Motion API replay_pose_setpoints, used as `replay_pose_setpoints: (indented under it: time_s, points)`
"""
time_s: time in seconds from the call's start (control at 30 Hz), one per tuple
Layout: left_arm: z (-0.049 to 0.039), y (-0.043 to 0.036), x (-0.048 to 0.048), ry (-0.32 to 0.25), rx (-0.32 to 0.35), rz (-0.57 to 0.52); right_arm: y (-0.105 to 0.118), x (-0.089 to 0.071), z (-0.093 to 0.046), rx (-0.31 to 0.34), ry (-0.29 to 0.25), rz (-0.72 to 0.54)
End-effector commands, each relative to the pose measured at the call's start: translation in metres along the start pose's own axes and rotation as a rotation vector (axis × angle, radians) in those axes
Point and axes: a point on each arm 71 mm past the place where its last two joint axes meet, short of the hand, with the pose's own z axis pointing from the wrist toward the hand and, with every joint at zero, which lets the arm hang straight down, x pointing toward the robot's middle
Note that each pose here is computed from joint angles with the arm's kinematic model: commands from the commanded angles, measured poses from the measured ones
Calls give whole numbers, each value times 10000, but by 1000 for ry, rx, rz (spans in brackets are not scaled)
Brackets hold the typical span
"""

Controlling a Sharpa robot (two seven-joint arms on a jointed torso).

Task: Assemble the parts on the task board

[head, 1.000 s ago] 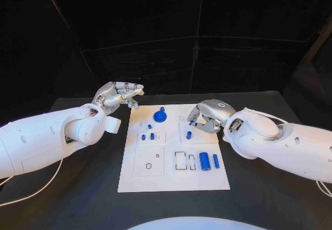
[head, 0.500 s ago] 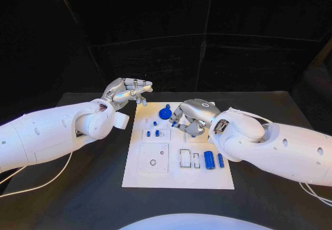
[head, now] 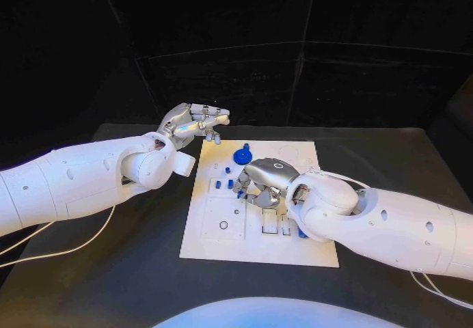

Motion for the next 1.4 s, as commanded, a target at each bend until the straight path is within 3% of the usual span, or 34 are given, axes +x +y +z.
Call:
replay_pose_setpoints:
  time_s: [0.03, 0.43, 1.4]
  points:
    - [9, -20, 11, 8, 17, -8, 18, 60, 15, -14, 46, -10]
    - [19, -17, 23, 11, 17, -9, 49, 194, 41, -20, 88, -7]
    - [16, -14, 9, 12, 12, -10, 52, 289, 59, -21, 140, -21]
